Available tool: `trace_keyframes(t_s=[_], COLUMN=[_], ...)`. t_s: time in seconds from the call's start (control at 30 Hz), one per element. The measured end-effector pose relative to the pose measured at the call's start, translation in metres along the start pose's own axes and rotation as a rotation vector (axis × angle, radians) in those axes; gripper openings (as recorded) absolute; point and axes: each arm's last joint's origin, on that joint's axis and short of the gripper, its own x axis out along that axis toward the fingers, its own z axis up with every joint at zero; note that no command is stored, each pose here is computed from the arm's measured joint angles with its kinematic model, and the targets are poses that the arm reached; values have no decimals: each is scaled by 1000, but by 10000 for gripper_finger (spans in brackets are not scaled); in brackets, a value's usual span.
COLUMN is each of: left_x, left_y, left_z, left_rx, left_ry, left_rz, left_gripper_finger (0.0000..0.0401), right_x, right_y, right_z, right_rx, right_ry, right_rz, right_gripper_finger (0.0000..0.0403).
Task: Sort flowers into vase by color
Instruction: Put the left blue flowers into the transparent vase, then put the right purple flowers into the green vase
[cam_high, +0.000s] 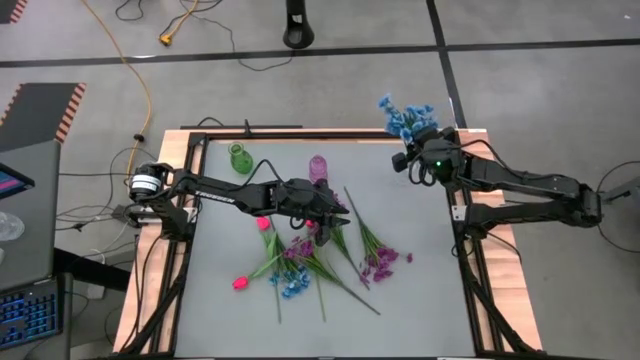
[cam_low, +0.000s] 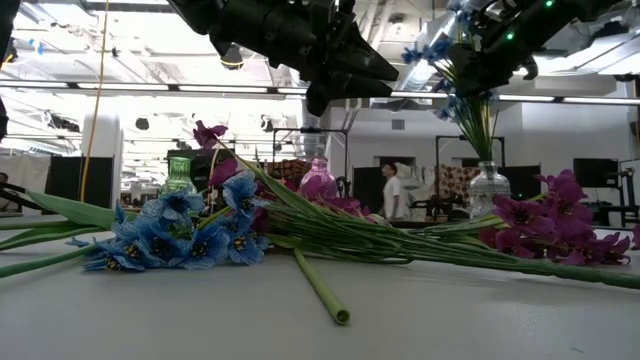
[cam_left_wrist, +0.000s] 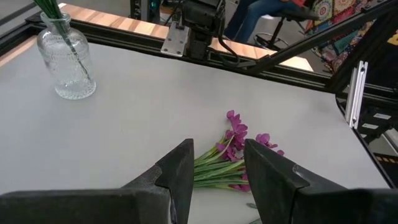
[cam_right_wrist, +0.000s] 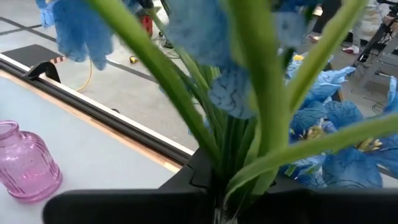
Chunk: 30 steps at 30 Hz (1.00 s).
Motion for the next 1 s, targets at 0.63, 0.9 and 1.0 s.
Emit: trace_keyframes(t_s=[0.63,0.9,1.0], left_x=[0,-4,-7], left_y=[-1,-3,-4], left_z=[0,2,4], left_rx=[-23,-16,-16], left_ry=[-1,16,18], left_rz=[-3,-62,-63], left_gripper_finger=[128,128,128], right_x=[-29,-41,-46], right_y=[-22,-31,-34], right_z=[8,1,1], right_rx=[-62,-131,-129], right_ry=[385,582,640], right_rz=[98,162,176], right_gripper_finger=[212,230,230])
